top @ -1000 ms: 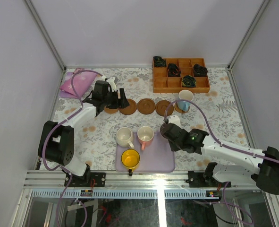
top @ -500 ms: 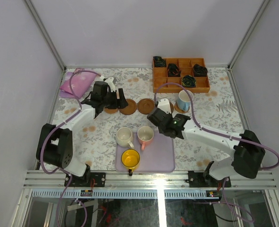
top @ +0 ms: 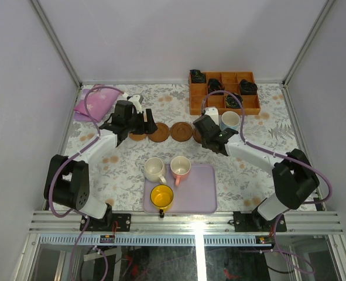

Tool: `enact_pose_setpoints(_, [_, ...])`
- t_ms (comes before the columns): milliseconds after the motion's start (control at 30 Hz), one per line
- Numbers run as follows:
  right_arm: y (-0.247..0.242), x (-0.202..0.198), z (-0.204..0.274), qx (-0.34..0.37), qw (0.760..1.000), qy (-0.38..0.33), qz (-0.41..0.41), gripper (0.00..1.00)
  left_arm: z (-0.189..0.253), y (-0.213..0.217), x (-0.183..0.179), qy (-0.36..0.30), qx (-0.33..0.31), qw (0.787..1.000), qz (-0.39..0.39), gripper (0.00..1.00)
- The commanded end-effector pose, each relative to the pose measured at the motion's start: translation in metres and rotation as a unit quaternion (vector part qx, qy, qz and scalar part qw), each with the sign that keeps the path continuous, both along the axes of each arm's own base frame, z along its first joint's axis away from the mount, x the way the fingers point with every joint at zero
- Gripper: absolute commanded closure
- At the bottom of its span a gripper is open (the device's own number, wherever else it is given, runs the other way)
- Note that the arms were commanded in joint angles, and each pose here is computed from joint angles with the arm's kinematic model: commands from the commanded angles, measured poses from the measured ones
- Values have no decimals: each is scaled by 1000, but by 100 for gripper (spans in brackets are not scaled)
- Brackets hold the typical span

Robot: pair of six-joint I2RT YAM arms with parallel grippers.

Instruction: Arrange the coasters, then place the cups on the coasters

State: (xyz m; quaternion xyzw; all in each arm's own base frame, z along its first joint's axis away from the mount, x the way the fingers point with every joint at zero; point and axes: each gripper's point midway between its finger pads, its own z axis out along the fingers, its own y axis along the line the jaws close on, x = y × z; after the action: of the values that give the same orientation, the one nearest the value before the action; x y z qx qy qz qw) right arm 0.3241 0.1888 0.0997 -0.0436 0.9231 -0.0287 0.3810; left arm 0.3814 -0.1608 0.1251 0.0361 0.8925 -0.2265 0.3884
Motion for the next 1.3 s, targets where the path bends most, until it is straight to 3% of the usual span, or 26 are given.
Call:
enact_pose_setpoints(0, [19, 35, 27, 46, 997, -51, 17, 100, 4, 1, 4, -18, 9, 1000, -1, 25])
enact_pose_setpoints(600, [12, 54, -9, 57, 998, -7, -1, 100, -2, 0, 5, -9, 11, 1000, -3, 25])
enact_pose_setpoints(1267, [14, 56, -10, 60, 998, 16, -17, 100, -6, 1, 7, -6, 17, 1000, -2, 24])
